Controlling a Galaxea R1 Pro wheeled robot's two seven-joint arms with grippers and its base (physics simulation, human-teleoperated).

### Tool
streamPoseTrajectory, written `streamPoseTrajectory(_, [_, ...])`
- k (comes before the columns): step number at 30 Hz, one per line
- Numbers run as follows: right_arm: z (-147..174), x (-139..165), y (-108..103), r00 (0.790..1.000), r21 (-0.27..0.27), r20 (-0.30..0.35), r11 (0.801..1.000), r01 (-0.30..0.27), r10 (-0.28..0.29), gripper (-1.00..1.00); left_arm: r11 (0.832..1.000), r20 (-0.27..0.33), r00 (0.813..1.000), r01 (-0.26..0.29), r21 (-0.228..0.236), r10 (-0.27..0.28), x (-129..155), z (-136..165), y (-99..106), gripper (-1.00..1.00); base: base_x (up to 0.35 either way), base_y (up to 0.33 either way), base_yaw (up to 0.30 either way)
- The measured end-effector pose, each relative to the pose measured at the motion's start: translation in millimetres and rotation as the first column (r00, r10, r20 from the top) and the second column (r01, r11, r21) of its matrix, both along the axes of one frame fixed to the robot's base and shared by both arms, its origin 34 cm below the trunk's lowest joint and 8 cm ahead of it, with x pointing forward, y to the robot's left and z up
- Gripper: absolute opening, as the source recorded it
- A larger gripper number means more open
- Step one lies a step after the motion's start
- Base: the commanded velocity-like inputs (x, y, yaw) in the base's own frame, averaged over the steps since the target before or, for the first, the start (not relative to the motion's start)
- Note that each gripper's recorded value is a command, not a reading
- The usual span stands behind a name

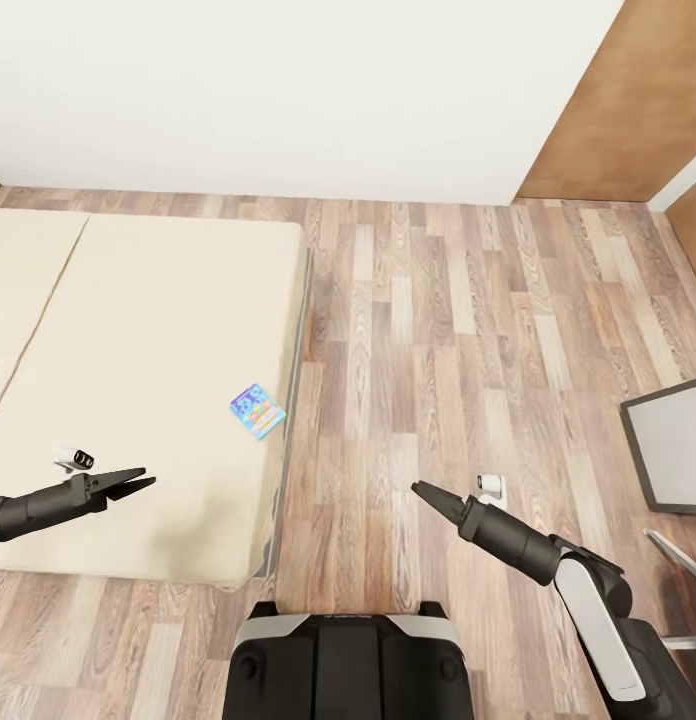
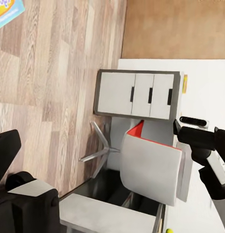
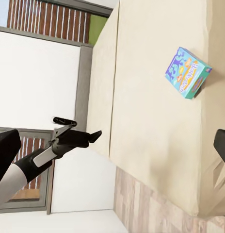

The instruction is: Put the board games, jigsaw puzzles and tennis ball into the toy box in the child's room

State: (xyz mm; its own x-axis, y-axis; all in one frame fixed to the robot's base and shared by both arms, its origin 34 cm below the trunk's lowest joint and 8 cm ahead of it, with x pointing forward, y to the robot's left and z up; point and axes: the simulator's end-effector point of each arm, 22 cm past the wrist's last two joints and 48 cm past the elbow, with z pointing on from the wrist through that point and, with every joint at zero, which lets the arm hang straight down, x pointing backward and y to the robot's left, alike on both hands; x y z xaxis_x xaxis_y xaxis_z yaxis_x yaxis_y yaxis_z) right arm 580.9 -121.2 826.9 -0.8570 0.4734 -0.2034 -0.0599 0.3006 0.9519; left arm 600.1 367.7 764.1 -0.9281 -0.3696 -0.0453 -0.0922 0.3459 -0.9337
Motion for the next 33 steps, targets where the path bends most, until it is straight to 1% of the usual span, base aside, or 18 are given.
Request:
streamPoseTrajectory(26, [19, 6, 2, 0.999, -0.001, 0.039, 1.000, -0.002, 0.002, 1.00, 1.000, 0.046, 0.999, 0.001, 0.002, -0.001, 10, 21, 0, 1.00, 0.000, 0.000, 0.080])
streamPoseTrajectory(33, [24, 8, 2, 0.999, -0.001, 0.050, 1.000, -0.001, 0.001, 1.00, 1.000, 0.058, 0.998, 0.001, 0.002, -0.001, 12, 27, 0, 1.00, 0.000, 0.000, 0.036])
